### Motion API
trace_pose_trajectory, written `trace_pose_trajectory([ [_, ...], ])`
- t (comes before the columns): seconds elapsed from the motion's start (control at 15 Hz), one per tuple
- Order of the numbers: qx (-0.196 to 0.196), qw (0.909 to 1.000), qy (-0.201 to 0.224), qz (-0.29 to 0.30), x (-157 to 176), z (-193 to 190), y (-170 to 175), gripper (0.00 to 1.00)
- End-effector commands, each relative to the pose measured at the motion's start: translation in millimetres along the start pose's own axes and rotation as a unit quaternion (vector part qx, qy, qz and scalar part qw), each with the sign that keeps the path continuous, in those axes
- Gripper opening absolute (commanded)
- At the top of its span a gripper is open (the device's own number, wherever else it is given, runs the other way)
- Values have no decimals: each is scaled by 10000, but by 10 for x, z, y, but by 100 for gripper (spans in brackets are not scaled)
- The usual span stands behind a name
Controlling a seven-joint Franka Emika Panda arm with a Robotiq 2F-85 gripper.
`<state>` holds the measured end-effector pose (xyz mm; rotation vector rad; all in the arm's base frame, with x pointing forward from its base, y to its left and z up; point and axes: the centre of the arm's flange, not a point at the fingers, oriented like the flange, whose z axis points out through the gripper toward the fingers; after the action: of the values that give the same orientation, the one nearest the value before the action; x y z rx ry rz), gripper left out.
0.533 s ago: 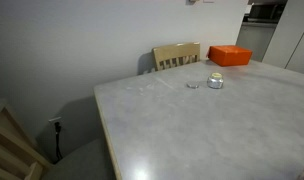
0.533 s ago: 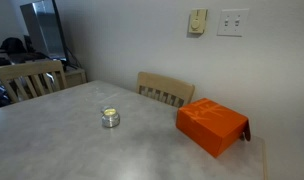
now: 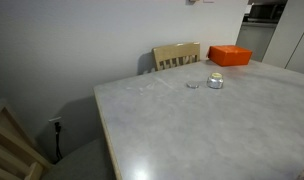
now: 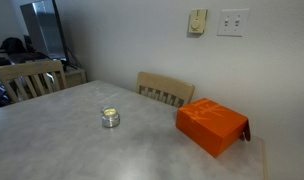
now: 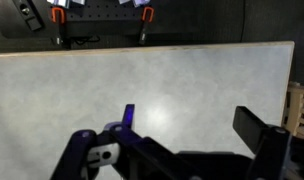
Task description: Pick the lid from the table, place it on the bottle, put it back on the table then place it on the bottle again
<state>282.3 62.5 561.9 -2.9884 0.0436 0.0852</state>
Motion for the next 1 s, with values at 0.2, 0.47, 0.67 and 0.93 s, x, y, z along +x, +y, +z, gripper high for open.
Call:
trace_pose_trajectory([
  [0.2, 689, 9964, 65, -497, 854, 409, -228, 100],
  [0.47, 640, 9974, 145, -282, 802, 455, -157, 100],
  [0.67, 634, 9978, 55, -187, 836, 427, -132, 100],
  [0.93, 310, 9993, -205, -81, 1248, 509, -222, 100],
])
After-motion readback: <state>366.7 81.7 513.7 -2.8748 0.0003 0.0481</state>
